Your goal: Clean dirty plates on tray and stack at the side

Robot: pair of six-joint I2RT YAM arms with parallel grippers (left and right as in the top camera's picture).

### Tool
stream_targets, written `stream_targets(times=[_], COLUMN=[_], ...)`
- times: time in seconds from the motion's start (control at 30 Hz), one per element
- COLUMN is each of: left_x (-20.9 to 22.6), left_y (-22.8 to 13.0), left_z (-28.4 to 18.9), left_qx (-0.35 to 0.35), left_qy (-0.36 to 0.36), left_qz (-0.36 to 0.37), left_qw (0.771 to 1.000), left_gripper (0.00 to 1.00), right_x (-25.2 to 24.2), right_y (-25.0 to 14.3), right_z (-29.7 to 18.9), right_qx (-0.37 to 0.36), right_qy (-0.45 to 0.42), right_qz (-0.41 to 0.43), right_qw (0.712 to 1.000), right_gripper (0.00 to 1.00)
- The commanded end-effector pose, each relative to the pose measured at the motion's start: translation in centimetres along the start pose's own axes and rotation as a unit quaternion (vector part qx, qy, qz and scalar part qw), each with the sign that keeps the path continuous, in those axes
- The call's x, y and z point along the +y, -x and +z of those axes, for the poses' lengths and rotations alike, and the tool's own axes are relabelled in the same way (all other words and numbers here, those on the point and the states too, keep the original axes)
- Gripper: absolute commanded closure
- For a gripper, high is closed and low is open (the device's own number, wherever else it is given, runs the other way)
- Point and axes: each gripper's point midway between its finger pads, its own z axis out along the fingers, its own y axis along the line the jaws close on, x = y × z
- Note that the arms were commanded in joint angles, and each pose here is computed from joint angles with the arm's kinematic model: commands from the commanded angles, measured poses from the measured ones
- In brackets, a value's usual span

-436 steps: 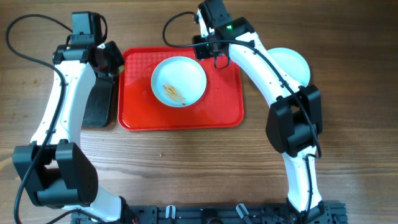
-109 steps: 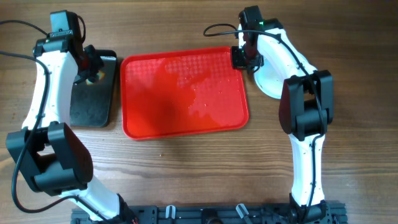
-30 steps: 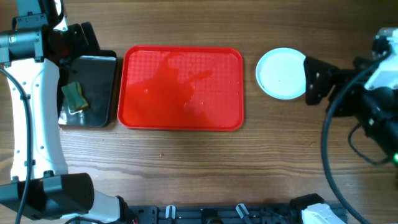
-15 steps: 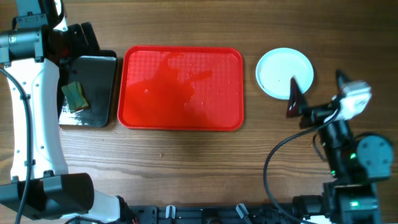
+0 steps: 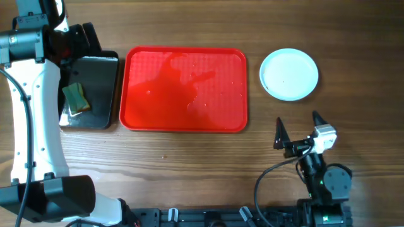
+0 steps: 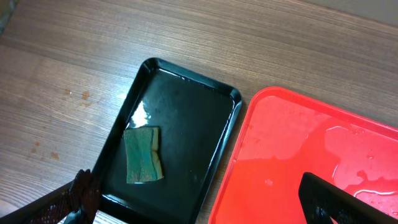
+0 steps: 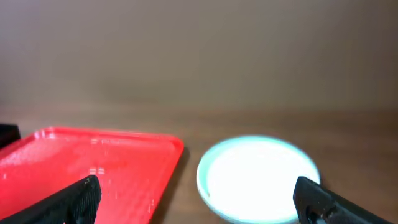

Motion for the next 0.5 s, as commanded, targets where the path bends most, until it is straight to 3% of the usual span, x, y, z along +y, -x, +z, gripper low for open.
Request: stream_targets(times=[0.0, 0.47], left_x=[0.10, 0.10], left_y=[0.08, 0.08], left_z=[0.21, 0.21], left_qx=[0.001, 0.001], left_qy=[0.003, 0.003], left_qz=[-0.002, -0.002], left_qw=[1.000, 1.000], left_gripper=[0.00, 0.00], right_x=[-0.30, -0.05], right_y=[-0.49, -0.45], right_z=[-0.04, -0.04], right_qx=[0.004, 0.004], right_qy=[-0.007, 0.000], right_qz=[0.016, 0.015], right_qw=[1.000, 1.000], right_gripper=[0.00, 0.00])
